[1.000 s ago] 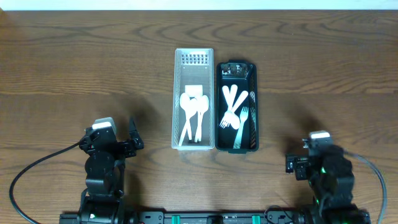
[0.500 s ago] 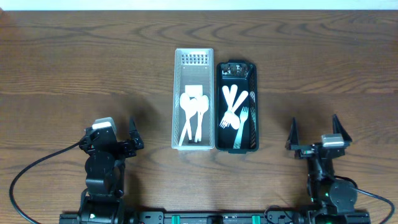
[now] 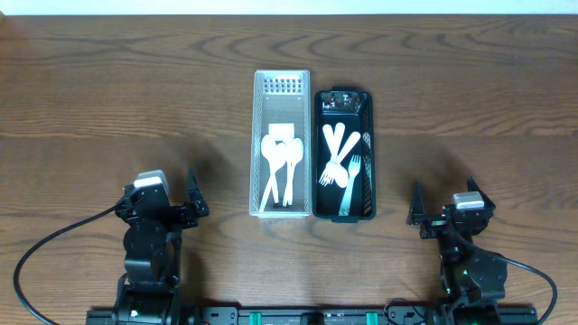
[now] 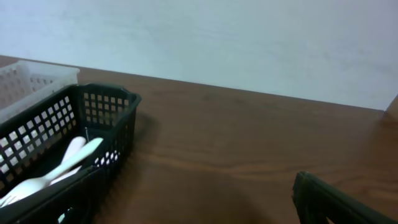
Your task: Pack container
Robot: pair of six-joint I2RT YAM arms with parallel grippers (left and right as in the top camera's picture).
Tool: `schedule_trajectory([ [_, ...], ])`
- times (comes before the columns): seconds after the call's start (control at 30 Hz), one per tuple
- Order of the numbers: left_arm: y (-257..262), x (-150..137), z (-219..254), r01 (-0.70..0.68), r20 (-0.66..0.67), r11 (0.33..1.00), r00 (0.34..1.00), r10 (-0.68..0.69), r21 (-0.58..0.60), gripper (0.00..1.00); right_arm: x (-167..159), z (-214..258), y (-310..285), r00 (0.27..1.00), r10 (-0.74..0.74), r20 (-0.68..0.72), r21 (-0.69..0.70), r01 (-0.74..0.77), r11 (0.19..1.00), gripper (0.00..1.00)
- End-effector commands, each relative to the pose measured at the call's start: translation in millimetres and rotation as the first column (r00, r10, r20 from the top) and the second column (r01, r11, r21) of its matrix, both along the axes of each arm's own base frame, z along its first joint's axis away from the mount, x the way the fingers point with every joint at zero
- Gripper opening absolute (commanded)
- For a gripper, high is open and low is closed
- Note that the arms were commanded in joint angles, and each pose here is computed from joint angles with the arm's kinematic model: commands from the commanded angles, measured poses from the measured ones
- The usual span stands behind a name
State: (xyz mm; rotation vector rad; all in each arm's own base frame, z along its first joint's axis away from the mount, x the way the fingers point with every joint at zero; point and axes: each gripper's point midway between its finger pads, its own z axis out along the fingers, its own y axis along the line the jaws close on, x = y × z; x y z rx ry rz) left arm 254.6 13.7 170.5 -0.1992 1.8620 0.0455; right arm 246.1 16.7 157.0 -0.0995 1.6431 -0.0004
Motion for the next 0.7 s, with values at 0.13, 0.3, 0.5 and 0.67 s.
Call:
schedule_trajectory([
  [0.13, 2.5, 0.1, 4.7, -0.018, 0.013, 1.000, 1.000, 0.018, -0.003, 0.98, -0.6, -0.9, 3.4, 1.000, 0.015, -0.003, 0.021, -0.015, 1.000, 0.99],
  [0.3, 2.5, 0.1, 4.7, -0.018, 0.013, 1.000, 1.000, 0.018, -0.003, 0.98, -0.6, -0.9, 3.4, 1.000, 0.015, -0.003, 0.021, -0.015, 1.000, 0.99],
  [0.5, 2.5, 0.1, 4.7, -0.018, 0.013, 1.000, 1.000, 0.018, -0.003, 0.98, -0.6, -0.9, 3.4, 1.000, 0.015, -0.003, 0.021, -0.015, 1.000, 0.99],
  [0.67, 2.5, -0.4, 4.6, -0.018, 0.013, 1.000, 1.000, 0.018, -0.003, 0.98, -0.6, -0.9, 3.4, 1.000, 0.015, -0.003, 0.021, -0.015, 1.000, 0.99],
])
